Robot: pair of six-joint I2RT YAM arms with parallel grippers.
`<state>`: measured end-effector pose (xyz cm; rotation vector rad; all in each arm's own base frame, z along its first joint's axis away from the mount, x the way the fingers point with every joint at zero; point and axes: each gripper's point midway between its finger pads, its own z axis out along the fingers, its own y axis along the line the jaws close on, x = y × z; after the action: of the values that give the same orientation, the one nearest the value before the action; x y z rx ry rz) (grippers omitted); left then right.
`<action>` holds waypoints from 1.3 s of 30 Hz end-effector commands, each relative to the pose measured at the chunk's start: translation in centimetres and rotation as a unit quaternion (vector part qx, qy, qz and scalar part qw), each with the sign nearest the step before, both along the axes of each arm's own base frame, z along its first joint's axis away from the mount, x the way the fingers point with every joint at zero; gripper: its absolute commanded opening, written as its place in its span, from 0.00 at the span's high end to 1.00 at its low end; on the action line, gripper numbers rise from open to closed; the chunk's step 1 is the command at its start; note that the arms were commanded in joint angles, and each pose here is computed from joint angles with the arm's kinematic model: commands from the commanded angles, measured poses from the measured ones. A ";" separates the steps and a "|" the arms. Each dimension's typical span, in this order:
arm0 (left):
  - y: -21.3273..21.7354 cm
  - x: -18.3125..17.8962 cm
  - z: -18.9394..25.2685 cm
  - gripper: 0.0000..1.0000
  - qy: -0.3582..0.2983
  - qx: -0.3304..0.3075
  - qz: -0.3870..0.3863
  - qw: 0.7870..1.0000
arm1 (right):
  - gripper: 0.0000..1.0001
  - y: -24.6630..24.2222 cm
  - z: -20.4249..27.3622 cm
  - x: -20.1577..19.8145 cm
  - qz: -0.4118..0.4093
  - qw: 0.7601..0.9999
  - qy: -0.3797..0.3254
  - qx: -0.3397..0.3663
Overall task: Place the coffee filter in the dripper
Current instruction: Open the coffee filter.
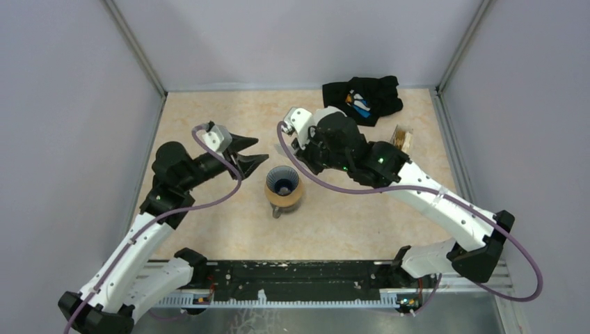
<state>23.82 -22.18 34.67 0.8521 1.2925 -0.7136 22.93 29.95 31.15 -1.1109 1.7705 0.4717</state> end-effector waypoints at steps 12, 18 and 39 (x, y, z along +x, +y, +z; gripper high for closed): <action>-0.7 0.0 -1.8 0.39 0.331 -0.170 0.058 0.927 | 1.00 -3.3 0.5 3.3 -0.258 0.964 0.010 -0.067; -1.4 -0.1 -2.2 0.37 0.368 -0.201 0.044 0.907 | 1.00 -3.3 1.0 3.8 -0.304 0.951 -0.005 -0.060; -3.5 0.8 -1.7 0.27 0.418 -0.298 0.085 0.854 | 1.00 -0.4 0.2 4.3 -0.360 0.931 0.000 -0.061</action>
<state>23.76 -25.55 32.49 -0.0447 1.7555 -1.3499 27.08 28.48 30.02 -0.5314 2.0967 -0.1165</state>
